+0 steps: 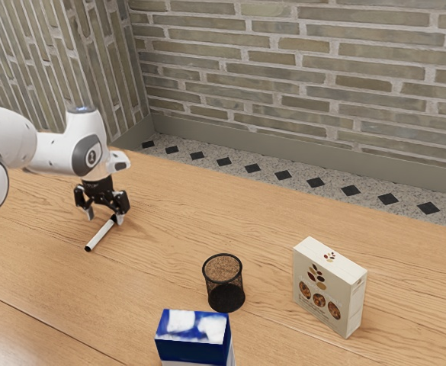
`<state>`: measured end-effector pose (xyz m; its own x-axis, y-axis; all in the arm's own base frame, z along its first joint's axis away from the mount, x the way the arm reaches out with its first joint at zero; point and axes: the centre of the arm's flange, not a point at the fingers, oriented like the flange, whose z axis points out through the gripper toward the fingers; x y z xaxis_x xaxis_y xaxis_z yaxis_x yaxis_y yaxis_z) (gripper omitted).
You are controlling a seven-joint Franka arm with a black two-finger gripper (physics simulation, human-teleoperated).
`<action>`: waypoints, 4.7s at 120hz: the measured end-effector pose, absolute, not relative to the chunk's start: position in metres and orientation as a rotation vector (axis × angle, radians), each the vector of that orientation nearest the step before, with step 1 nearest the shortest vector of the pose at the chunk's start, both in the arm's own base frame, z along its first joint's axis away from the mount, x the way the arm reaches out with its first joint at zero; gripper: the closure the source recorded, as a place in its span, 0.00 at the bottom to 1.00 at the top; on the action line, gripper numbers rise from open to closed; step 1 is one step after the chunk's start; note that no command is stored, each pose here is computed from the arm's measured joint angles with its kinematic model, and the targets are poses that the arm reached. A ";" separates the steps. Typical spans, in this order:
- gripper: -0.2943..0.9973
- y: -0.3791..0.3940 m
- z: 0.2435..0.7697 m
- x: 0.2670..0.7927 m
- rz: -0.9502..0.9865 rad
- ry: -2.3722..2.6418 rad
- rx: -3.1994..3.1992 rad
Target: Put the marker into the pen holder.
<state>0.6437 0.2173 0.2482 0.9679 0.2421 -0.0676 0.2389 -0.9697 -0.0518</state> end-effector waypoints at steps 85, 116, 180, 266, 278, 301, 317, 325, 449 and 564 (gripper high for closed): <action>0.76 0.217 0.243 0.645 0.094 -0.276 -3.086; 0.81 0.217 0.243 0.645 0.095 -0.269 -3.076; 0.84 0.090 0.390 0.625 -0.245 0.085 -2.985; 0.83 -0.154 0.409 0.634 -0.664 0.460 -2.972; 0.81 -0.177 0.402 0.617 -0.649 0.457 -2.986; 0.80 -0.196 0.394 0.592 -0.633 0.401 -3.004; 0.79 -0.186 0.380 0.598 -0.698 0.384 -2.968; 0.79 -0.177 0.371 0.605 -0.746 0.369 -2.957; 0.73 -0.176 0.357 0.542 -1.055 0.201 -3.066; 0.23 0.135 0.671 0.536 -0.191 -0.869 -2.912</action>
<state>0.5360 0.1352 0.6715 0.8297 0.5386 0.1471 0.5506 -0.8329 -0.0563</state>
